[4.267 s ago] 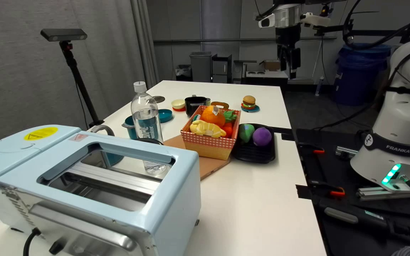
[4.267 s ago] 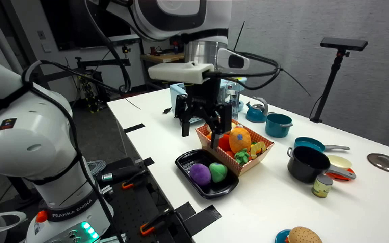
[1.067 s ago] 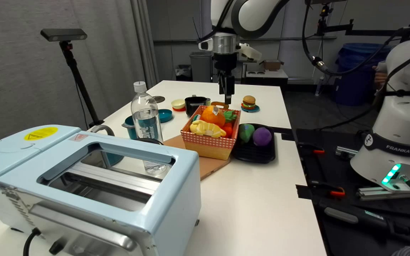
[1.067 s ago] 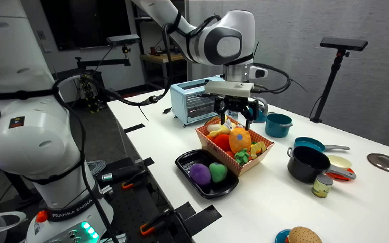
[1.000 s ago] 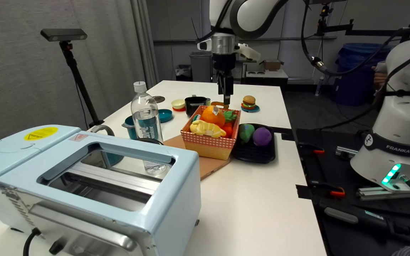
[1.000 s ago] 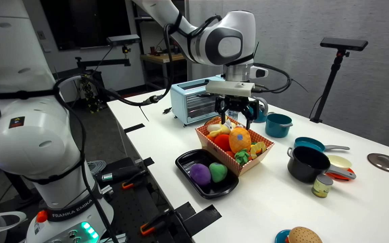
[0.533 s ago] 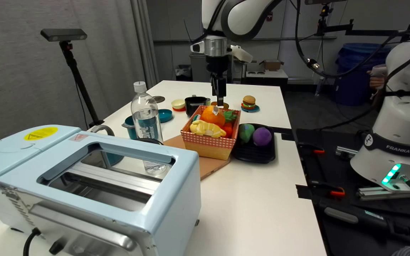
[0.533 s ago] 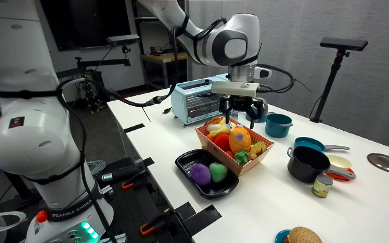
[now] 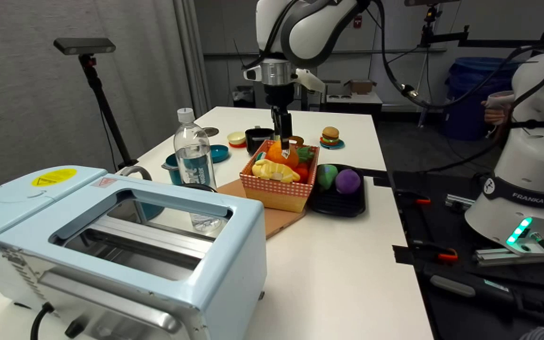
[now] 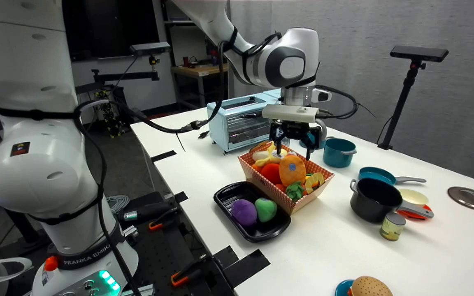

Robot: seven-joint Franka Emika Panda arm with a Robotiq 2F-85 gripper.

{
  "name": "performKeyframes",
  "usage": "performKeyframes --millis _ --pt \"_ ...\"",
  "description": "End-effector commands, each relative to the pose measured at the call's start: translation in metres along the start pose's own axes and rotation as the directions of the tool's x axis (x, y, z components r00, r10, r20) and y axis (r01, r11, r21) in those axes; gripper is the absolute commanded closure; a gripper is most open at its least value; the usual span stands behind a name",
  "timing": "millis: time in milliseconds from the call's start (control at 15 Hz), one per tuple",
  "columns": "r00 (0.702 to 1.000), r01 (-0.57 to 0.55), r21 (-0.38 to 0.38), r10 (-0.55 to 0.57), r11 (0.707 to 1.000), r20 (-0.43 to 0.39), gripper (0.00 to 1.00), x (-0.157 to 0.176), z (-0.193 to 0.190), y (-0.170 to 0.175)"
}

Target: Put the orange toy into the black pot.

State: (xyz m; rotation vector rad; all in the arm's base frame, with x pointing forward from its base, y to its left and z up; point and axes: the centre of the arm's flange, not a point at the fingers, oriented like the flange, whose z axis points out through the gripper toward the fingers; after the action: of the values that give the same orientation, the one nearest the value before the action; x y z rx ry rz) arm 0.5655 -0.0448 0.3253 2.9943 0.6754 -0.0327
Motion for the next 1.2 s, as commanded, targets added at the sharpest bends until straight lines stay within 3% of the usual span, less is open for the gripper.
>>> performKeyframes --millis 0,400,867,933,1000,1133 --pt "1.000 0.001 -0.005 -0.001 1.000 -0.006 0.00 0.019 0.007 0.005" --pt "1.000 -0.010 0.006 0.010 1.000 0.014 0.00 0.022 0.030 0.006" --pt "0.997 -0.042 0.035 0.040 0.998 0.065 0.01 0.002 0.061 0.012" --pt "0.996 -0.052 0.039 0.049 0.998 0.072 0.11 -0.001 0.064 0.015" --pt "0.995 -0.062 0.042 0.059 0.997 0.080 0.26 -0.004 0.068 0.018" --pt "0.992 -0.082 0.044 0.077 0.996 0.096 0.41 -0.012 0.072 0.023"
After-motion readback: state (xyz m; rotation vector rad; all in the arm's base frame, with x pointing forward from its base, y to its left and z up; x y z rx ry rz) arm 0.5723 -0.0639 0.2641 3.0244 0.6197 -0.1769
